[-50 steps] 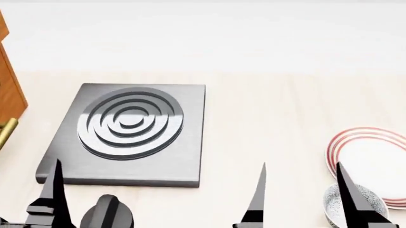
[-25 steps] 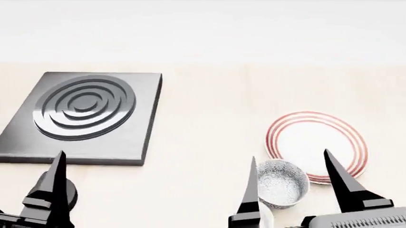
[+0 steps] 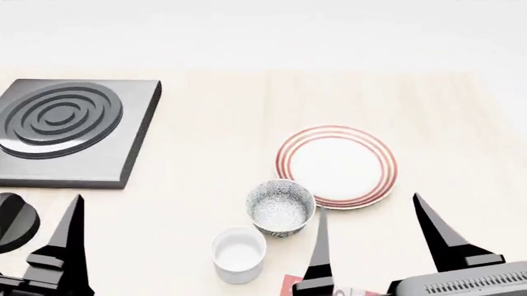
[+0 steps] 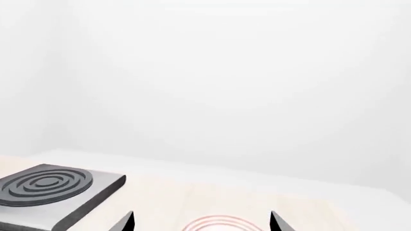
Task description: Pick the akita bowl between the plate and the ramekin and place it on the plate.
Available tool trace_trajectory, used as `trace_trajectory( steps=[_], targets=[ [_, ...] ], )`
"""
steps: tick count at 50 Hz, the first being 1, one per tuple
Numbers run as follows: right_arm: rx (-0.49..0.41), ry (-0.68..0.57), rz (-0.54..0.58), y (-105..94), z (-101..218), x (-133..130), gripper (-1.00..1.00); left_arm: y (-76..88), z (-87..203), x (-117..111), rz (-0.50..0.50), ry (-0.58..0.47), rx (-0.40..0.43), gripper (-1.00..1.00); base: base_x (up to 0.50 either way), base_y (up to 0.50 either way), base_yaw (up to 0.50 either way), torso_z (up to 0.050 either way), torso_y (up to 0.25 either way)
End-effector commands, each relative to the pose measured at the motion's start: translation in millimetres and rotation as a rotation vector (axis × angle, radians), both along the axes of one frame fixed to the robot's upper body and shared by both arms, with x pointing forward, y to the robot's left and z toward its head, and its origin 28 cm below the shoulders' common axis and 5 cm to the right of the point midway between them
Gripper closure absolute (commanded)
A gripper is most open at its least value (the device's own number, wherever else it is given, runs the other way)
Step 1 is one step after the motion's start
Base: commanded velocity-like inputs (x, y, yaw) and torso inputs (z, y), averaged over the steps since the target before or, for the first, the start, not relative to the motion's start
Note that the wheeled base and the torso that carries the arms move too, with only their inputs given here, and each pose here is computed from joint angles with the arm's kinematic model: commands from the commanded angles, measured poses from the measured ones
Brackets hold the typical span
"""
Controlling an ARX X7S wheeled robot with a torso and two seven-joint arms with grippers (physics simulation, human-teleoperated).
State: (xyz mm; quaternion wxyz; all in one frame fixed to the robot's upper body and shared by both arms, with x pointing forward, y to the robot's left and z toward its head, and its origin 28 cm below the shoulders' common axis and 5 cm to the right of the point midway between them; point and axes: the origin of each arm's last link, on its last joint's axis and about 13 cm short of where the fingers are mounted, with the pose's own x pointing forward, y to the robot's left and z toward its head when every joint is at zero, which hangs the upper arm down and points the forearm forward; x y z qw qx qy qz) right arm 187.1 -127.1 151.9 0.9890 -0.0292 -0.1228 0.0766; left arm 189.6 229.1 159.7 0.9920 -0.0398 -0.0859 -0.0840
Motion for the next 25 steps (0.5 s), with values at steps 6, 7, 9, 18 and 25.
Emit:
trace_trajectory(
  steps=[6,7,9,18,25],
  targets=[
    [0.011,-0.010,0.015,0.7,-3.9,0.0,-1.00,1.3,-0.6,0.1,0.006,0.007,-0.002,-1.00,0.23,-0.02,0.00,0.000,0.000],
    [0.012,-0.010,0.018,0.7,-3.6,-0.1,-1.00,1.3,-0.6,0.1,0.006,0.007,-0.002,-1.00,0.50,-0.06,0.00,0.000,0.000],
    [0.010,-0.014,0.018,0.8,-3.1,-0.1,-1.00,1.2,-1.0,0.2,0.005,0.009,-0.003,-1.00,0.50,-0.06,0.00,0.000,0.000],
    [0.003,-0.018,0.026,1.0,-2.2,0.0,-1.00,1.0,-1.2,0.4,0.003,0.012,-0.004,-1.00,0.50,-0.06,0.00,0.000,0.000],
    [-0.006,-0.018,0.033,1.1,-2.0,-0.3,-1.00,0.9,-0.9,0.4,0.002,0.015,-0.008,-1.00,0.50,-0.06,0.00,0.000,0.000]
  ],
)
